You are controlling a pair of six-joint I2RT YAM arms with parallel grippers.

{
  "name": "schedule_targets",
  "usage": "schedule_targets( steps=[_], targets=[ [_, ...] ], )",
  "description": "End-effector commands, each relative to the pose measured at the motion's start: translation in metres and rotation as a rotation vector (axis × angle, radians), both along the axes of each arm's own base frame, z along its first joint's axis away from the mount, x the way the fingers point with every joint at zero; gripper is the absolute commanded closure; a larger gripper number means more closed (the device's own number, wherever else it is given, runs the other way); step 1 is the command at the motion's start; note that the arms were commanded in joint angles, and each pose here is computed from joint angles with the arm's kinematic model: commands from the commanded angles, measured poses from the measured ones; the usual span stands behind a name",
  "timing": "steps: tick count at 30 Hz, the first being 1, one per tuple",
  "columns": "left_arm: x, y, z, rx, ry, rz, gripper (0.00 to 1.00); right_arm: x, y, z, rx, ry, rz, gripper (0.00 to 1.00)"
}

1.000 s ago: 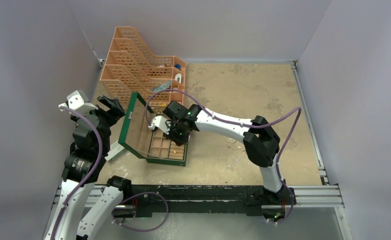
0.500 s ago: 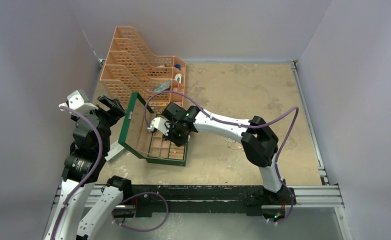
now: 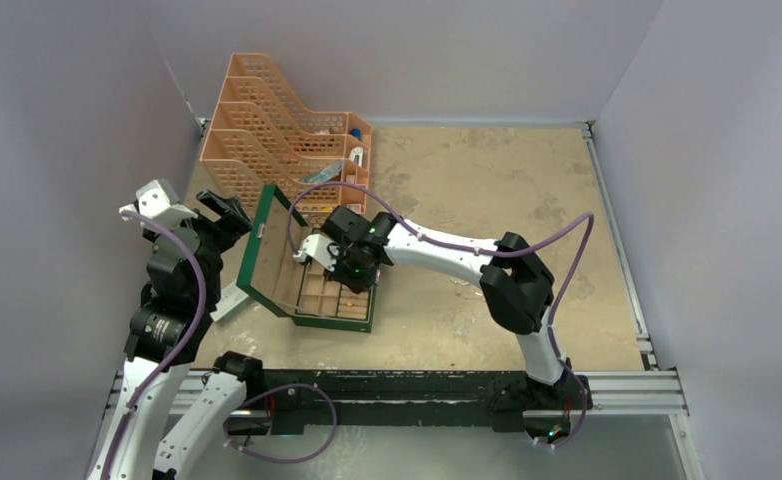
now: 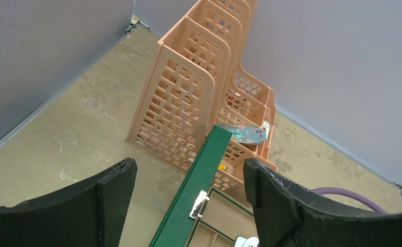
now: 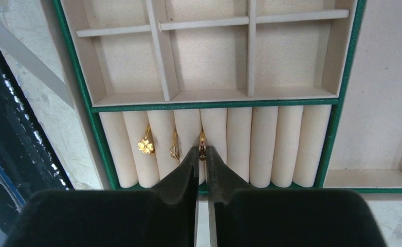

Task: Organize the mixed jewelry

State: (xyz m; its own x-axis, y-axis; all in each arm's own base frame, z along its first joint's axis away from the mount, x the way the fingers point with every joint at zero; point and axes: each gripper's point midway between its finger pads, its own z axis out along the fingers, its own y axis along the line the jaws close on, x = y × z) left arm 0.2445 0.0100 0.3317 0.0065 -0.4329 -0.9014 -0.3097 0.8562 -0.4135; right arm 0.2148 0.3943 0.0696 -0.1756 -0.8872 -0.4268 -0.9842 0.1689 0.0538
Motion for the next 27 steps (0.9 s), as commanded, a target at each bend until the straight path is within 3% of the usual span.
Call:
schedule_targets(
  steps=[1, 9, 17, 19, 23, 27],
  targets=[
    [0.003, -0.001, 0.007, 0.015, -0.027, -0.008, 0.24, 0.007, 0.011, 0.020, 0.044, -0.035, -0.031, 0.84],
    [0.005, -0.005, 0.010, 0.007, -0.032, -0.031, 0.25, 0.006, 0.002, 0.058, 0.102, -0.075, -0.105, 0.68],
    [0.007, -0.020, 0.016, -0.006, -0.038, -0.111, 0.24, 0.009, -0.010, 0.108, 0.256, -0.148, -0.252, 0.53],
    [0.007, -0.030, 0.020, -0.004, -0.047, -0.174, 0.24, 0.015, -0.015, 0.124, 0.336, -0.190, -0.337, 0.52],
    [0.005, -0.061, 0.024, -0.002, -0.042, -0.352, 0.24, 0.033, -0.035, 0.181, 0.658, -0.293, -0.641, 0.51],
    [0.000, -0.086, 0.029, -0.009, -0.039, -0.500, 0.23, 0.039, -0.075, 0.214, 0.933, -0.286, -0.917, 0.45]
  ],
)
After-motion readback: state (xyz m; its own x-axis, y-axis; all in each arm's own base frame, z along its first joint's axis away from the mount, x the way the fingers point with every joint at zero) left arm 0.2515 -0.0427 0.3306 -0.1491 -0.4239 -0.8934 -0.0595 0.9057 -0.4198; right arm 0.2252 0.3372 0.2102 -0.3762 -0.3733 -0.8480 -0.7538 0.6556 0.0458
